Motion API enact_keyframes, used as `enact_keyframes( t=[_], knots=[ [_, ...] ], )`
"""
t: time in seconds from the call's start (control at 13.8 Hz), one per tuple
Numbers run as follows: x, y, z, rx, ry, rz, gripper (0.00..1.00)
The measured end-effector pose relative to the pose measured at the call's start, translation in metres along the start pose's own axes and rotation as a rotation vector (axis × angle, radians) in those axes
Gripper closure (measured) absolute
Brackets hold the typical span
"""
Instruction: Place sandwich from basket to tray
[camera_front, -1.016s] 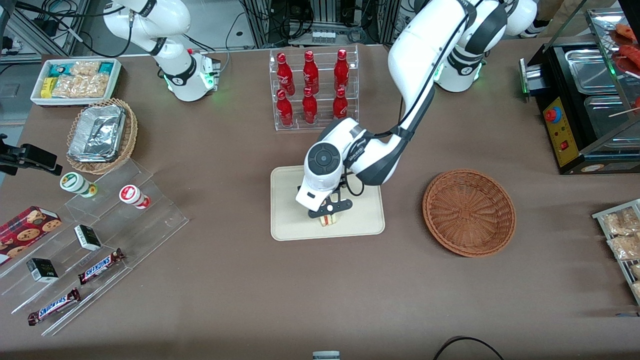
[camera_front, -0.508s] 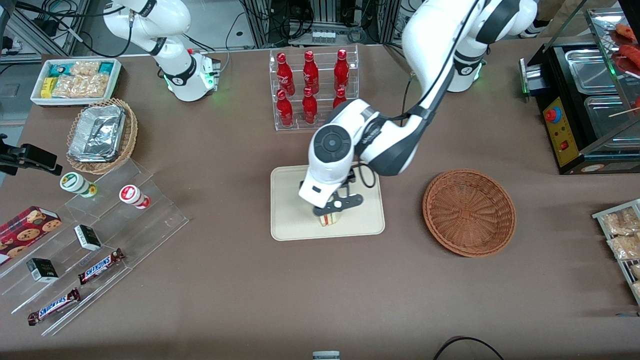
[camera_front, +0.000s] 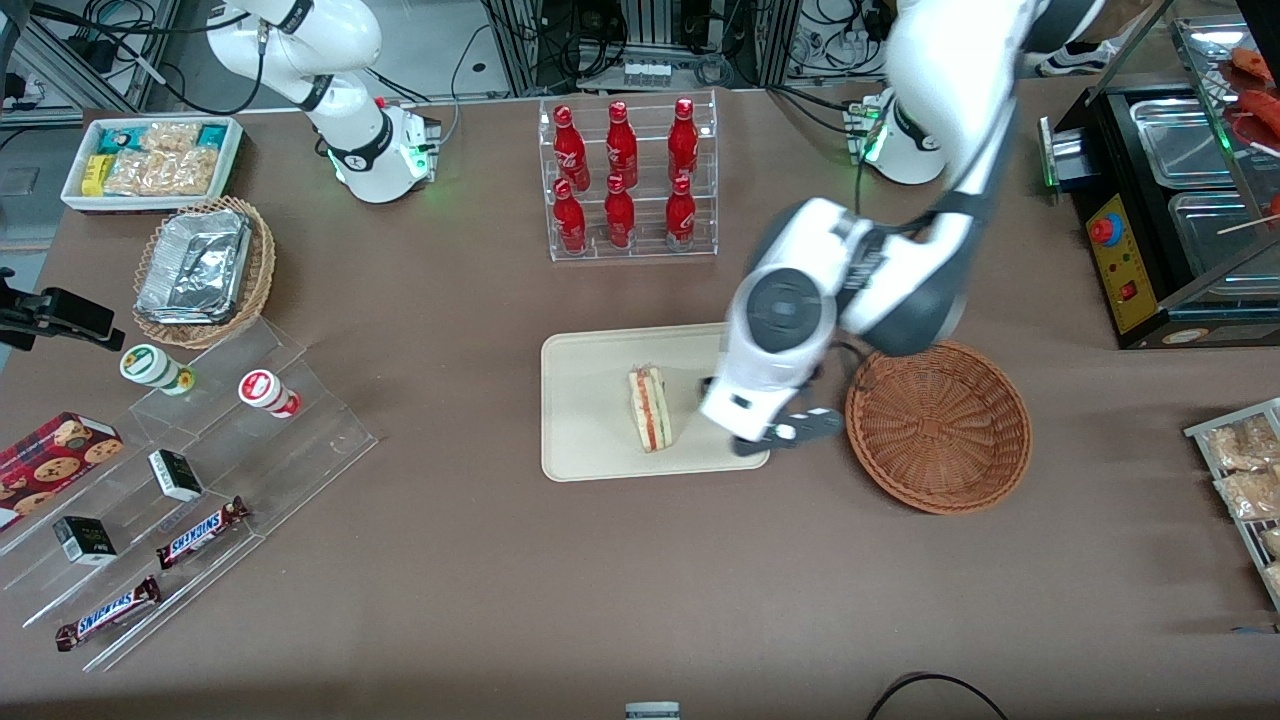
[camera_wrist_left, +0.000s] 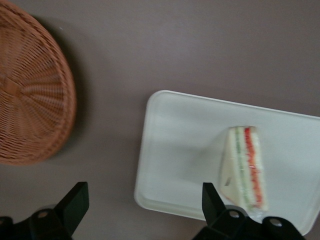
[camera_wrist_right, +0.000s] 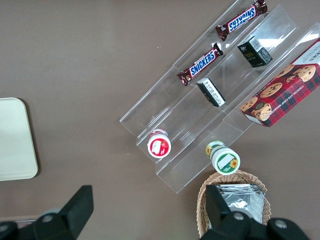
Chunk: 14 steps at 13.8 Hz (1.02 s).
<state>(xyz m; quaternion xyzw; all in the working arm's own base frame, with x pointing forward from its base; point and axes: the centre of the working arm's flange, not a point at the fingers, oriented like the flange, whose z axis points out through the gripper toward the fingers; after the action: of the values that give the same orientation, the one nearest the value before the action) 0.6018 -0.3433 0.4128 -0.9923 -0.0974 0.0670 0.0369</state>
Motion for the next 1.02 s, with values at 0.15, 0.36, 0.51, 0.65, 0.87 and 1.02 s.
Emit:
enact_keyframes(
  t=[0.15,0.36,0.51,0.65,0.87,1.02],
  knots=[
    [0.016,-0.053,-0.012,-0.003,-0.007,0.047,0.0],
    [0.024,-0.119,-0.028,-0.014,-0.015,0.126,0.0],
    [0.026,-0.156,-0.038,-0.035,-0.017,0.18,0.0],
    [0.024,-0.192,-0.049,-0.043,-0.012,0.233,0.0],
    [0.013,-0.249,-0.074,-0.042,-0.046,0.294,0.0],
    [0.004,-0.288,-0.098,-0.049,-0.055,0.338,0.0]
  ],
)
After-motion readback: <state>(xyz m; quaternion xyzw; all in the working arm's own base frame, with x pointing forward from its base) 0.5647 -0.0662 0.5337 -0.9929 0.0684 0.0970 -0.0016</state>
